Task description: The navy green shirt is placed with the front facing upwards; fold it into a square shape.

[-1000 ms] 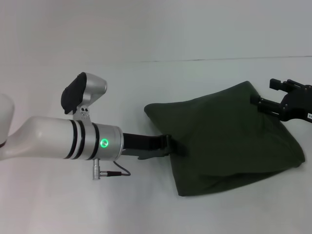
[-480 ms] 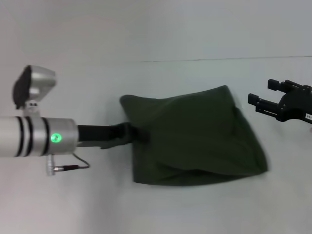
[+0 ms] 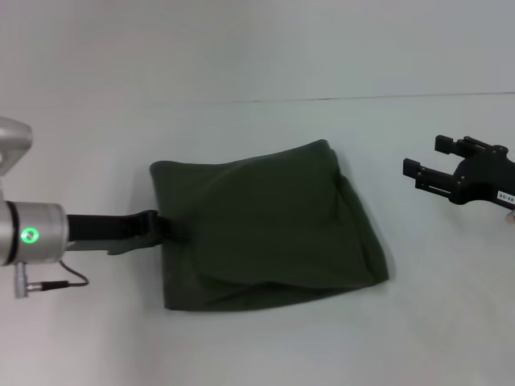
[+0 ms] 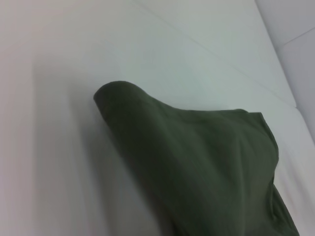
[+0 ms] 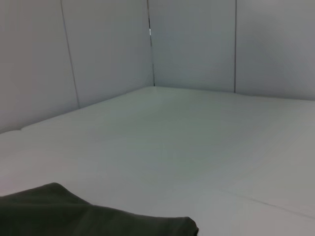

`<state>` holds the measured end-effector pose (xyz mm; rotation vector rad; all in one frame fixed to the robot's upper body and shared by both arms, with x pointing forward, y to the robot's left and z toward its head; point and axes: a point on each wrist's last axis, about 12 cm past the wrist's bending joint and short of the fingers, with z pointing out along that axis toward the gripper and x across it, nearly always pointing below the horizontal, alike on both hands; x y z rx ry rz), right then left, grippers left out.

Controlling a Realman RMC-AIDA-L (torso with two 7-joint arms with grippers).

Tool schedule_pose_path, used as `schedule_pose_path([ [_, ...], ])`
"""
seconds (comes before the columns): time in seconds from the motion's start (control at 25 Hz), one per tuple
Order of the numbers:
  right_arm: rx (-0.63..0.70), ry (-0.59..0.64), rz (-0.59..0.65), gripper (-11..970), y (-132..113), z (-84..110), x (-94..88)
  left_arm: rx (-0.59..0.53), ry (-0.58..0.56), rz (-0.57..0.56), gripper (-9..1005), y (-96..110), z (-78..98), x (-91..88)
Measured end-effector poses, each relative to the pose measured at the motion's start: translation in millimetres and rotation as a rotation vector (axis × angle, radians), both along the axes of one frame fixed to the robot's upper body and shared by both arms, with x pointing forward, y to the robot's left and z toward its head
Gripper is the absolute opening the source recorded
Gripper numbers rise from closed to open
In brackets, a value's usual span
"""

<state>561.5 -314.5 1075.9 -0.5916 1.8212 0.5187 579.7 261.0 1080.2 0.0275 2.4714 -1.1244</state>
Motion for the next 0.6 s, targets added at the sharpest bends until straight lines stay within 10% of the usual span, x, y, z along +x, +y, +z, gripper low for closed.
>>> schedule_pose_path([
  [0.6, 0.003, 0.011, 0.041, 792, 11.9, -2.7, 2.9, 0.071, -0.013, 0.008, 184, 20.4, 4.5, 0.7],
])
